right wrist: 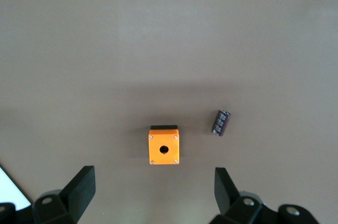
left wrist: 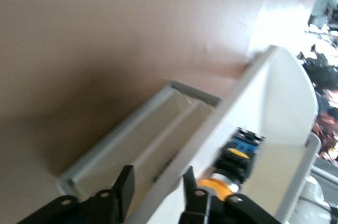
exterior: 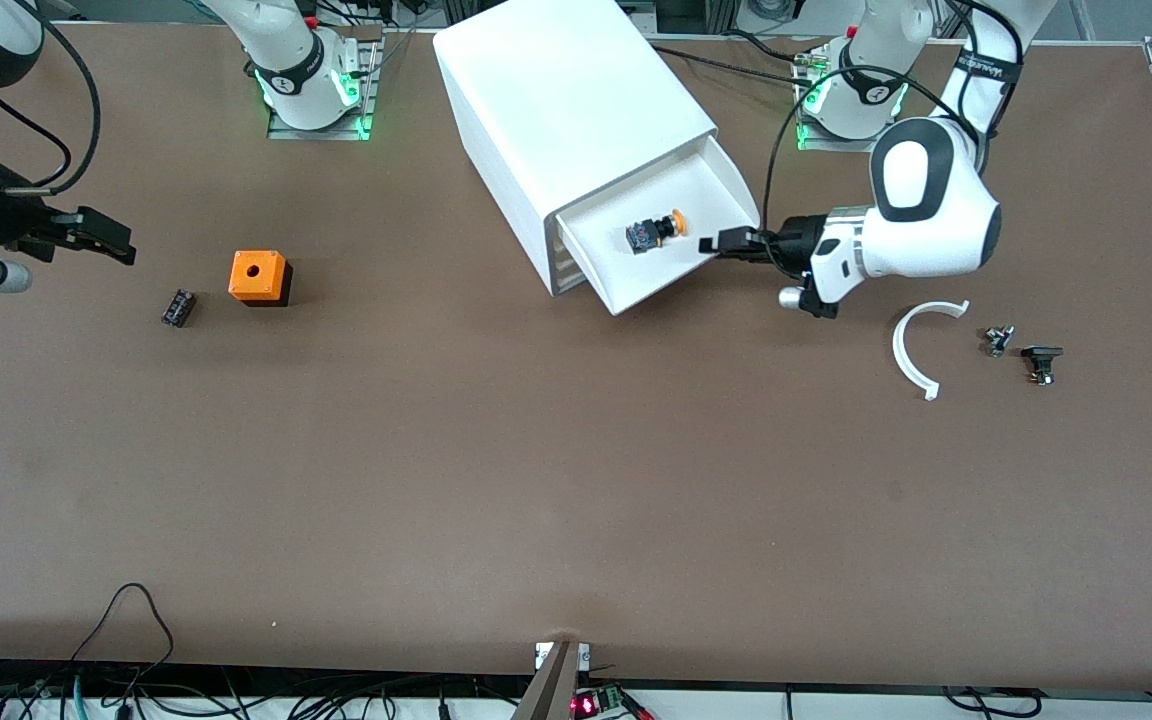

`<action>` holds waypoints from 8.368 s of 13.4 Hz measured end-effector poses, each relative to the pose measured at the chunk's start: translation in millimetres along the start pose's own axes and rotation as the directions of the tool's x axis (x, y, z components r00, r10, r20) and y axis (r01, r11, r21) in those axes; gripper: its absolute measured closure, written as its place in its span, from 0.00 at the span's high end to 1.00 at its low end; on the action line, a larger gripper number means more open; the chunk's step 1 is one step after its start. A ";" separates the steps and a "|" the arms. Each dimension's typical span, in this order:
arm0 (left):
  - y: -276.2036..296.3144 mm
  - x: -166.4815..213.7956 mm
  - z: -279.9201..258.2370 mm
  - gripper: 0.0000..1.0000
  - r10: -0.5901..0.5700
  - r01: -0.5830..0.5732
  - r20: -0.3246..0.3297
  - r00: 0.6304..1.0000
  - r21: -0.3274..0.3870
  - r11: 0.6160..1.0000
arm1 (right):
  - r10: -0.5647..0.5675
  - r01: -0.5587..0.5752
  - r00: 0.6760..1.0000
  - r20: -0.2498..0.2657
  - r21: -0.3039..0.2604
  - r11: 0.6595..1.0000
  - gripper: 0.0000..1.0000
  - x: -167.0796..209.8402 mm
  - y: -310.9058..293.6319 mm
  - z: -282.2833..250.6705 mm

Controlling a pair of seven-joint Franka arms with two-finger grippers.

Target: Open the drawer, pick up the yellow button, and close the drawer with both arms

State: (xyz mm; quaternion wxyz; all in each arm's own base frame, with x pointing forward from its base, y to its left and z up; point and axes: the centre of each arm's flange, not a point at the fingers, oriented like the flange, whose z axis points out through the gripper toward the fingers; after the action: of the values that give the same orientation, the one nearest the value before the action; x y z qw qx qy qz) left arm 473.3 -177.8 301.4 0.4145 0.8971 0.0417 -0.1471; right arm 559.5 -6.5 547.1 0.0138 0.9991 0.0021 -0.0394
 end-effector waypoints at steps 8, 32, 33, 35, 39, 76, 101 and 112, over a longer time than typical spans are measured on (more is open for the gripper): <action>24.7 10.4 -109.5 1.00 0.150 -0.132 -0.029 0.988 0.322 0.937 | -0.312 0.311 0.950 -0.020 0.140 0.940 1.00 38.1 -212.0 24.5; 96.9 -26.6 -311.1 1.00 0.280 -0.172 0.012 0.960 0.814 0.556 | -0.985 0.992 -0.126 -0.117 -0.023 -0.124 1.00 -87.3 -595.8 109.7; 97.0 -26.5 -311.0 1.00 0.280 -0.172 0.012 0.960 0.814 0.555 | -0.985 0.991 -0.135 -0.110 -0.026 -0.133 1.00 -89.0 -597.7 112.3; 96.9 -26.4 -310.9 1.00 0.280 -0.172 0.012 0.960 0.814 0.556 | -0.983 0.989 -0.150 -0.106 -0.025 -0.148 1.00 -92.3 -601.1 115.6; 96.8 -26.3 -310.9 1.00 0.280 -0.172 0.012 0.960 0.814 0.556 | -0.982 0.986 -0.165 -0.096 -0.014 -0.165 1.00 -99.7 -609.3 126.6; 92.3 33.8 -173.4 1.00 0.168 0.110 -0.277 0.946 0.762 0.638 | -0.436 0.434 0.899 -0.029 -0.066 0.899 0.41 87.9 -209.6 117.8; 138.6 -117.8 164.3 1.00 0.093 0.196 -0.363 0.927 0.681 0.705 | -0.156 0.155 0.986 0.061 0.018 0.988 0.89 48.7 -3.3 291.1; 118.2 -37.3 53.7 1.00 0.134 0.150 -0.321 0.938 0.720 0.677 | -0.050 0.051 0.997 0.059 -0.013 0.999 1.00 74.6 -67.1 9.5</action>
State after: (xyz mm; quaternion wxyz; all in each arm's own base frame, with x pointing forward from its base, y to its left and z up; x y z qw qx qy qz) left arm 448.7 -293.8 366.1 0.0042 0.9984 0.0557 0.0076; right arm 632.7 60.5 530.0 0.0200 0.9970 0.0272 -0.0690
